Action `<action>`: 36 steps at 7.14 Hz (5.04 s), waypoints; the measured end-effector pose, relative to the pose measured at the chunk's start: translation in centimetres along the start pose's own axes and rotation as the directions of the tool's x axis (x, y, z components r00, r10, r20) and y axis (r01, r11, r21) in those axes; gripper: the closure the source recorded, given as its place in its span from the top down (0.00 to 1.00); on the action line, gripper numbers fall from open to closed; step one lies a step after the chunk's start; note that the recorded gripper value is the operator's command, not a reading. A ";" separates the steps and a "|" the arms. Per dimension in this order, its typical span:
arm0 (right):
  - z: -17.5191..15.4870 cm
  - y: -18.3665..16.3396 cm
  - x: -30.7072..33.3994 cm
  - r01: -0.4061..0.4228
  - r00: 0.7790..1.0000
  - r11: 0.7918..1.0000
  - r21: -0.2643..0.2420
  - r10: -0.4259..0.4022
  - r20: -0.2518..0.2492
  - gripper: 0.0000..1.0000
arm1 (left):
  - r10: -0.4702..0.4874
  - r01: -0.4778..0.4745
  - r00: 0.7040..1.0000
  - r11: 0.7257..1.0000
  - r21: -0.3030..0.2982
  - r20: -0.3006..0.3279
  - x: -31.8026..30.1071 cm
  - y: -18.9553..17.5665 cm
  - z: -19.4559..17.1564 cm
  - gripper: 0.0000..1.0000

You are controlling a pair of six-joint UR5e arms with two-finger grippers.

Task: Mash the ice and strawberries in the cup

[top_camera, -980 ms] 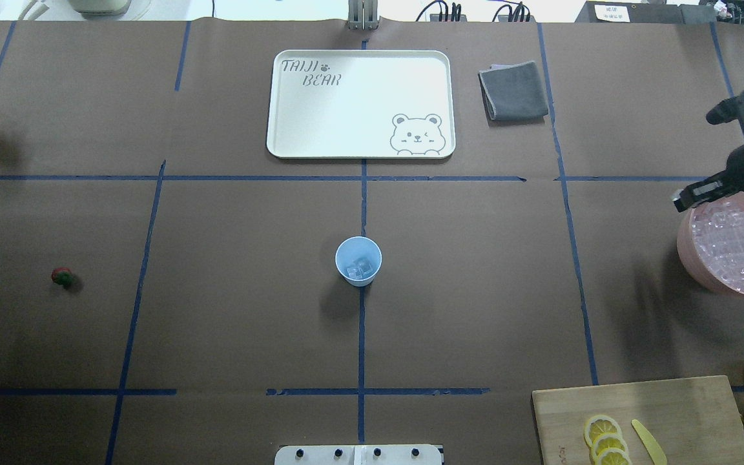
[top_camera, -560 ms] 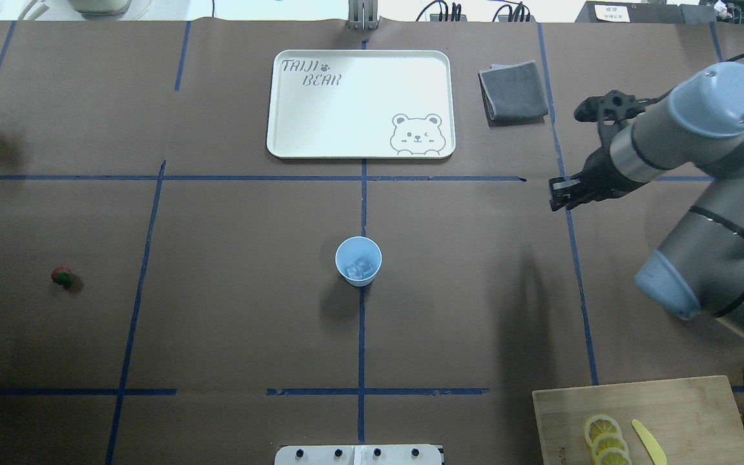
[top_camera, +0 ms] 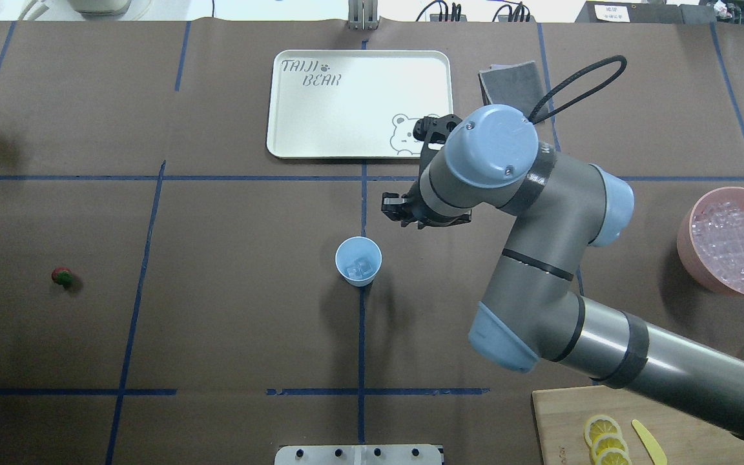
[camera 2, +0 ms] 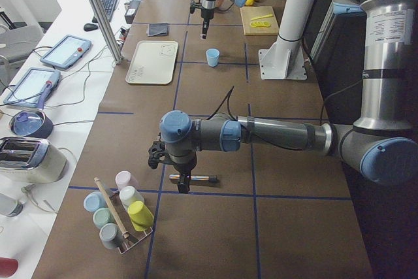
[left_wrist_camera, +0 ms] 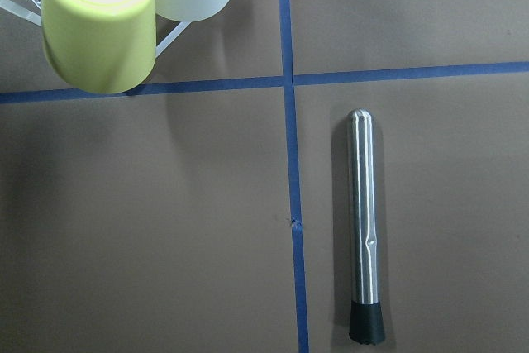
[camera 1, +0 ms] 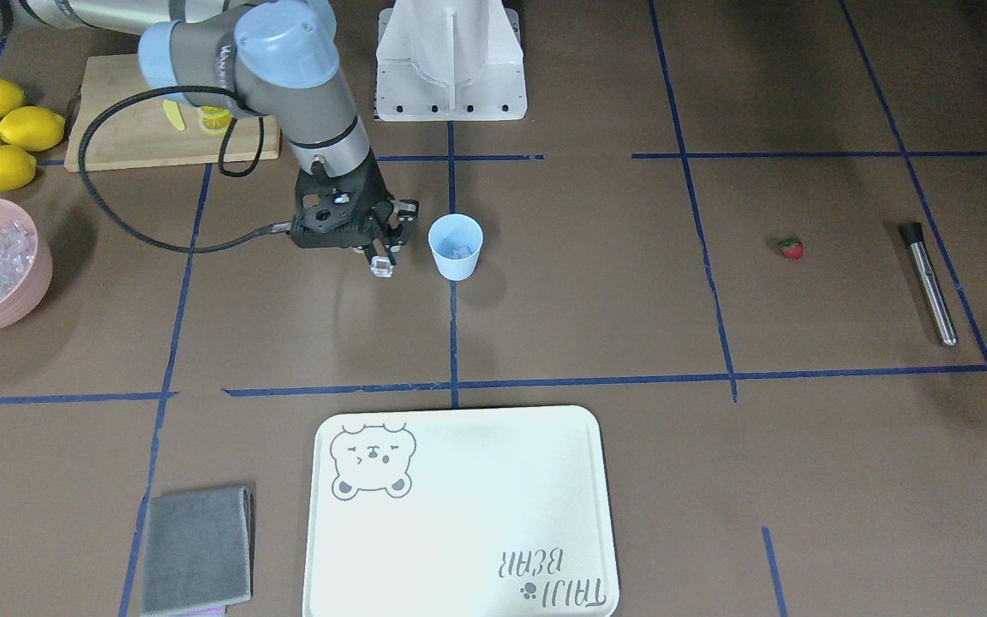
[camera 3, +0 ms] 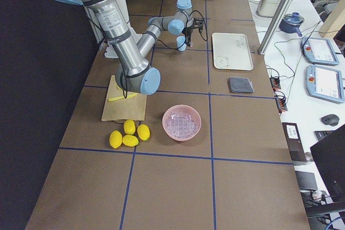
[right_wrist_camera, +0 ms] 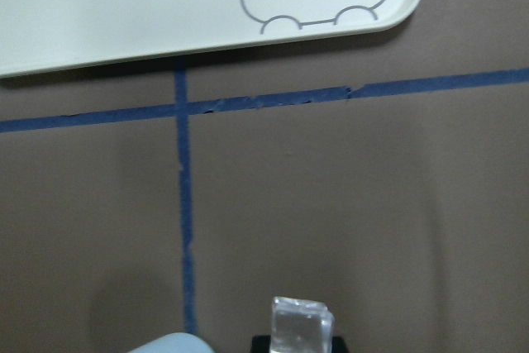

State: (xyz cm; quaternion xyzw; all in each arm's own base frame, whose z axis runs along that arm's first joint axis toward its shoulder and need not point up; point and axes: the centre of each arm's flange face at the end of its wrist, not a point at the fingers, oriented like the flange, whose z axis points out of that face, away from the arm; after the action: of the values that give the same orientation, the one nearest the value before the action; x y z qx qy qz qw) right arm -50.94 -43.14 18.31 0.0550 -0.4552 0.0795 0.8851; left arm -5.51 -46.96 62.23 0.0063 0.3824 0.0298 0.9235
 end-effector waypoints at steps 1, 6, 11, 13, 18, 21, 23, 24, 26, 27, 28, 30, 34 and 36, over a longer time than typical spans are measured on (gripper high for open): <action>-0.1 1.4 -3.0 -0.018 1.000 1.000 0.005 0.018 0.021 0.09 | 0.000 0.000 1.000 1.000 -0.001 0.000 0.0 0.0 0.0 1.00; 2.2 5.2 -5.3 -0.008 1.000 1.000 -0.018 0.008 0.006 0.99 | 0.008 -0.008 1.000 1.000 -0.008 0.000 0.4 -0.2 0.4 1.00; 1.6 2.5 -3.7 0.004 1.000 0.999 -0.043 -0.005 -0.030 0.99 | 0.019 -0.019 1.000 1.000 -0.003 0.000 0.7 -0.4 0.2 1.00; -0.1 -4.4 1.6 0.064 0.993 0.994 -0.086 -0.072 -0.092 0.99 | 0.026 -0.026 1.000 1.000 -0.003 0.001 0.8 -0.4 0.1 1.00; -6.9 -18.2 29.9 0.335 0.924 0.925 -0.178 -0.359 -0.130 0.99 | 0.074 -0.074 0.997 0.996 0.042 0.005 1.7 -1.8 -0.4 1.00; -13.4 -18.0 50.7 0.428 0.880 0.878 -0.214 -0.459 -0.125 0.99 | 0.115 -0.116 0.993 0.990 0.085 0.010 2.1 -2.2 -0.7 1.00; -17.4 -14.7 60.8 0.426 0.882 0.881 -0.207 -0.455 -0.120 0.99 | 0.129 -0.130 0.992 0.986 0.100 0.011 2.4 -2.3 -1.1 1.00; -19.0 -13.1 64.0 0.399 0.898 0.897 -0.191 -0.424 -0.115 0.99 | 0.133 -0.134 0.991 0.986 0.103 0.011 2.6 -2.4 -1.2 1.00; -20.8 -11.3 67.3 0.342 0.924 0.925 -0.168 -0.363 -0.119 0.99 | 0.147 -0.147 0.989 0.983 0.111 0.011 3.1 -2.9 -1.4 1.00; -21.0 -11.0 67.9 0.328 0.929 0.930 -0.166 -0.349 -0.123 0.99 | 0.151 -0.151 0.988 0.982 0.113 0.011 3.3 -3.4 -1.4 1.00; -21.0 -10.9 68.1 0.322 0.931 0.932 -0.165 -0.344 -0.127 0.99 | 0.155 -0.155 0.988 0.981 0.114 0.010 3.4 -3.5 -1.4 1.00; -21.0 -10.8 68.2 0.318 0.932 0.934 -0.165 -0.340 -0.128 0.99 | 0.192 -0.192 0.981 0.974 0.120 0.009 5.0 -3.9 -1.0 1.00; -20.9 -10.8 68.2 0.318 0.932 0.933 -0.165 -0.340 -0.127 0.99 | 0.060 -0.053 0.996 0.994 0.100 -0.065 15.4 -2.3 6.4 1.00; -20.9 -10.7 68.3 0.318 0.931 0.933 -0.166 -0.340 -0.129 0.99 | 0.000 0.012 0.996 0.993 0.120 -0.094 20.8 0.0 10.9 1.00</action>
State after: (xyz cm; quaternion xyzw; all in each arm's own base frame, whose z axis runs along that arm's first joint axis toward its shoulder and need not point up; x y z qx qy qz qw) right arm 6.87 -43.94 61.53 0.0607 -0.3735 -0.0989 0.9203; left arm 16.89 -45.60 55.25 0.0596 0.4267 0.0042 0.9024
